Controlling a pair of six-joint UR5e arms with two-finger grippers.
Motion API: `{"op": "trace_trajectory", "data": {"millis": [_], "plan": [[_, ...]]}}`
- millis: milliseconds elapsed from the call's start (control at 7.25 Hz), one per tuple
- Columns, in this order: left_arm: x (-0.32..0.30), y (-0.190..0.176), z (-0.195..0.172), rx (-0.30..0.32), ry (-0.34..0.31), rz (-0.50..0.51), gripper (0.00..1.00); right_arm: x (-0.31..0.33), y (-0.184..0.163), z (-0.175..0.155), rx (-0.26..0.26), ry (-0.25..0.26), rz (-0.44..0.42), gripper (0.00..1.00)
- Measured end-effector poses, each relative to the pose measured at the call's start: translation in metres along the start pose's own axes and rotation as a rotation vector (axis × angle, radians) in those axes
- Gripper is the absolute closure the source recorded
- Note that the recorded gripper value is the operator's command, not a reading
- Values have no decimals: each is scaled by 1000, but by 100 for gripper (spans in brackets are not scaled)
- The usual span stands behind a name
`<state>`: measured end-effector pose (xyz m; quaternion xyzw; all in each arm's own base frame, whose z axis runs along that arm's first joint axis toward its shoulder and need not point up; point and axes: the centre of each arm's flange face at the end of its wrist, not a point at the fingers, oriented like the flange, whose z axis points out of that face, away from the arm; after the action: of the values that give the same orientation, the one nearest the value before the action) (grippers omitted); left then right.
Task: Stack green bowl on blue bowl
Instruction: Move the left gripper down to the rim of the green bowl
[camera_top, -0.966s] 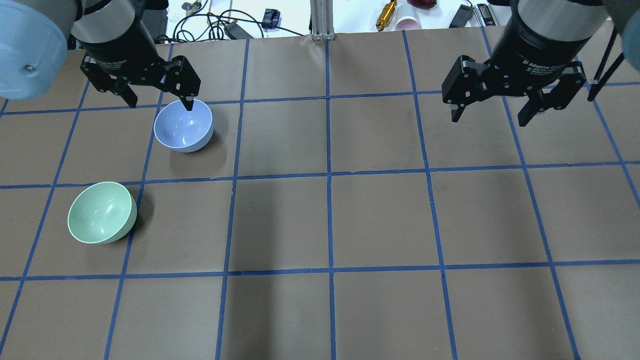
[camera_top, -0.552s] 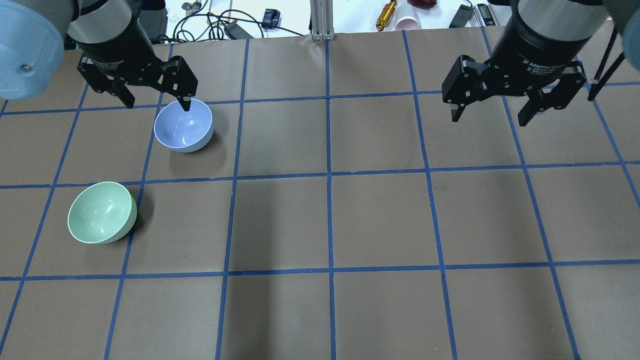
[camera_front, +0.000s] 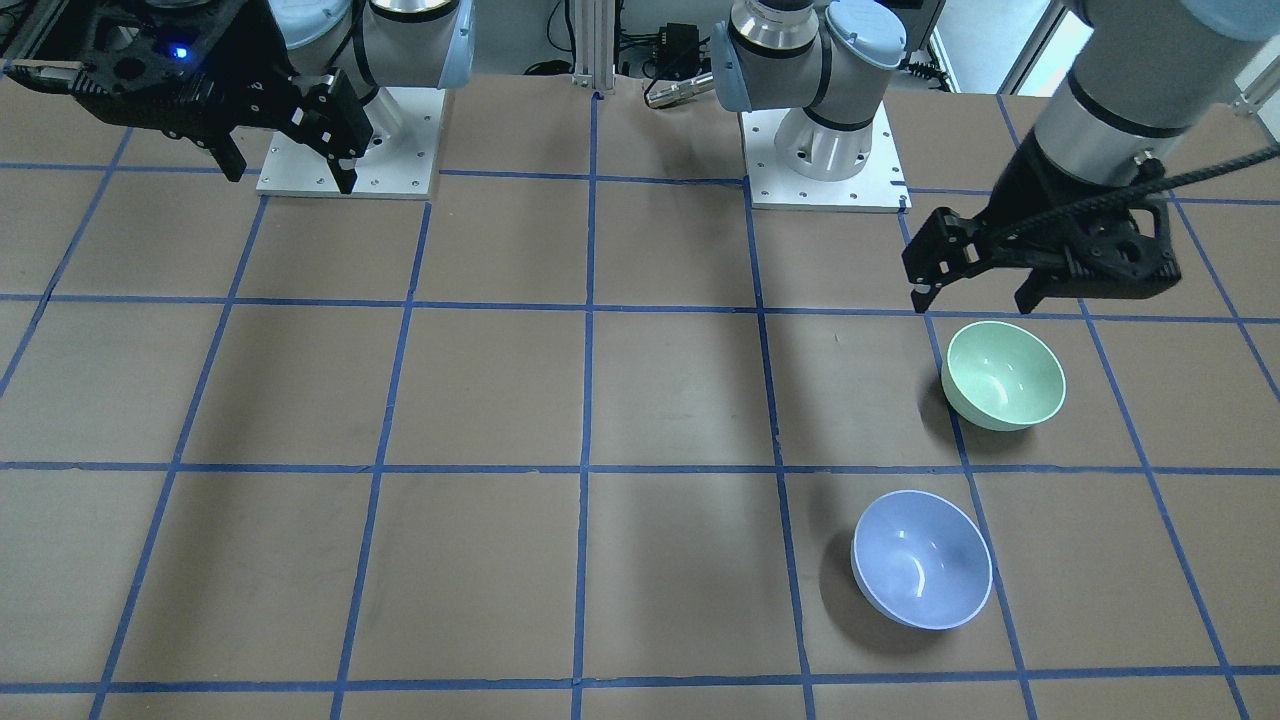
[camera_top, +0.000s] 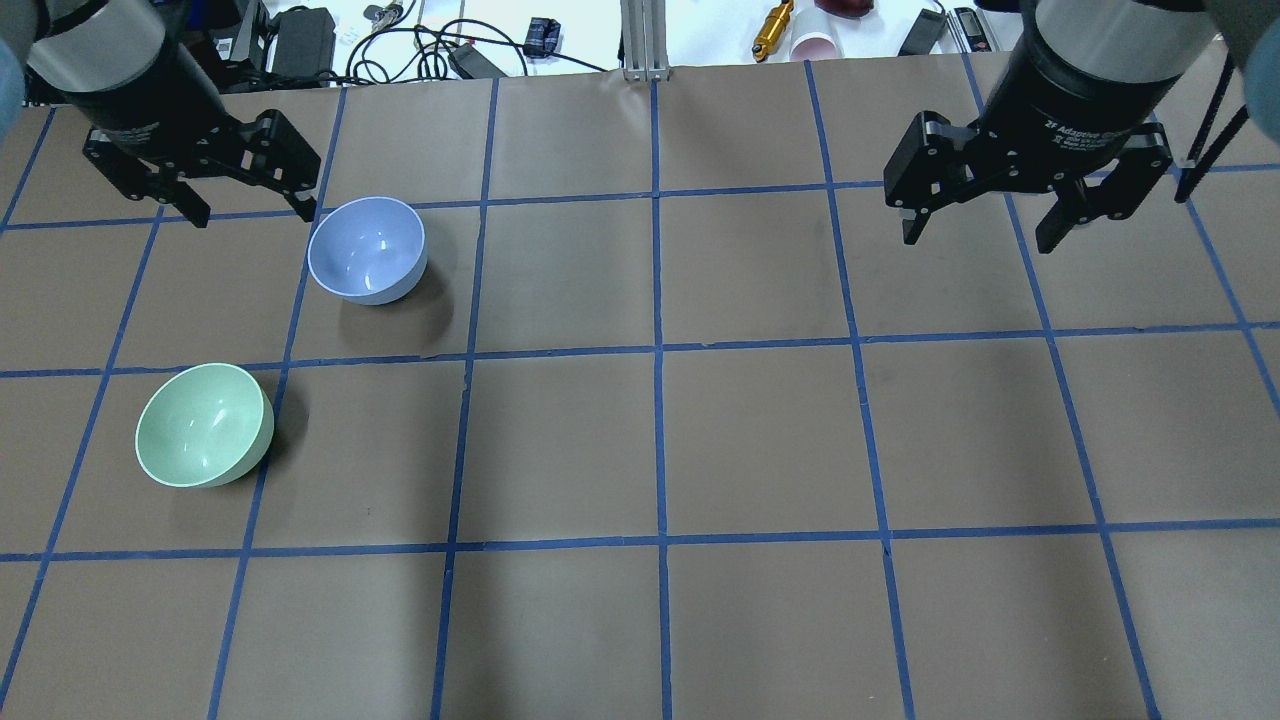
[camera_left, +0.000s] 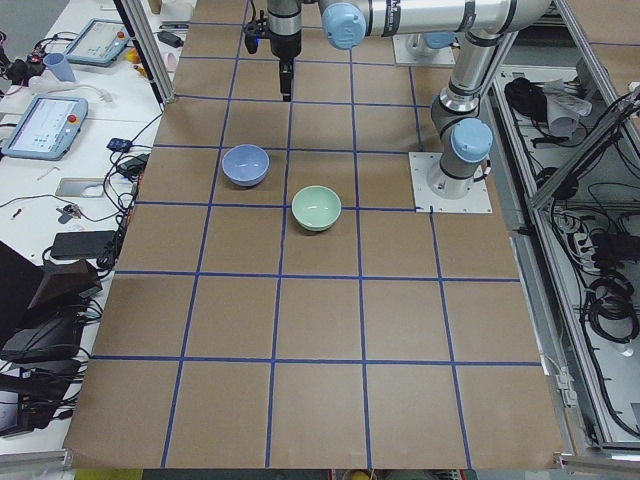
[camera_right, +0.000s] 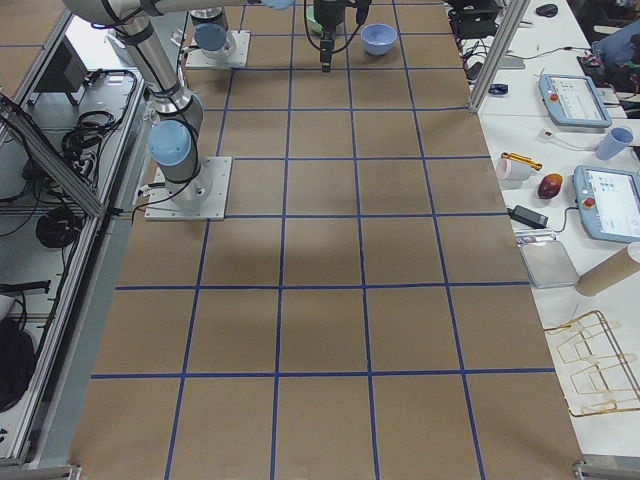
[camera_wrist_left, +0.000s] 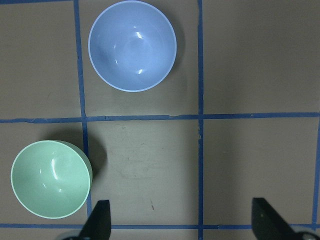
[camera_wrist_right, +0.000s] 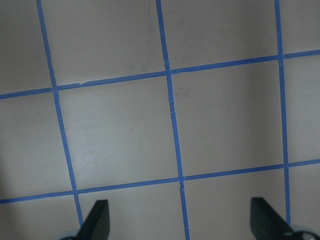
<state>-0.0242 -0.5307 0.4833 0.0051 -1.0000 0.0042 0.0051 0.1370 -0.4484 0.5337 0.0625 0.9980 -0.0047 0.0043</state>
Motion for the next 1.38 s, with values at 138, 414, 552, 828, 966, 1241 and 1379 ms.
{"op": "trace_trajectory", "data": {"millis": [138,414,552,828,966,1241,1379], "plan": [[-35,1,12,-23,12,3,0,0,0,0,1,0,0,0],[-94,11,39,-63,33,52,0,0,0,-1,1,0,0,0],[-125,17,51,-76,48,77,0,0,0,-1,1,0,0,0],[-196,35,84,-80,96,117,0,0,0,0,0,0,0,0],[-218,44,111,-66,103,129,0,0,0,0,0,0,0,0],[-234,54,178,-43,88,131,0,0,0,0,0,0,0,0],[-239,57,200,-42,84,131,0,0,0,0,0,0,0,0]]}}
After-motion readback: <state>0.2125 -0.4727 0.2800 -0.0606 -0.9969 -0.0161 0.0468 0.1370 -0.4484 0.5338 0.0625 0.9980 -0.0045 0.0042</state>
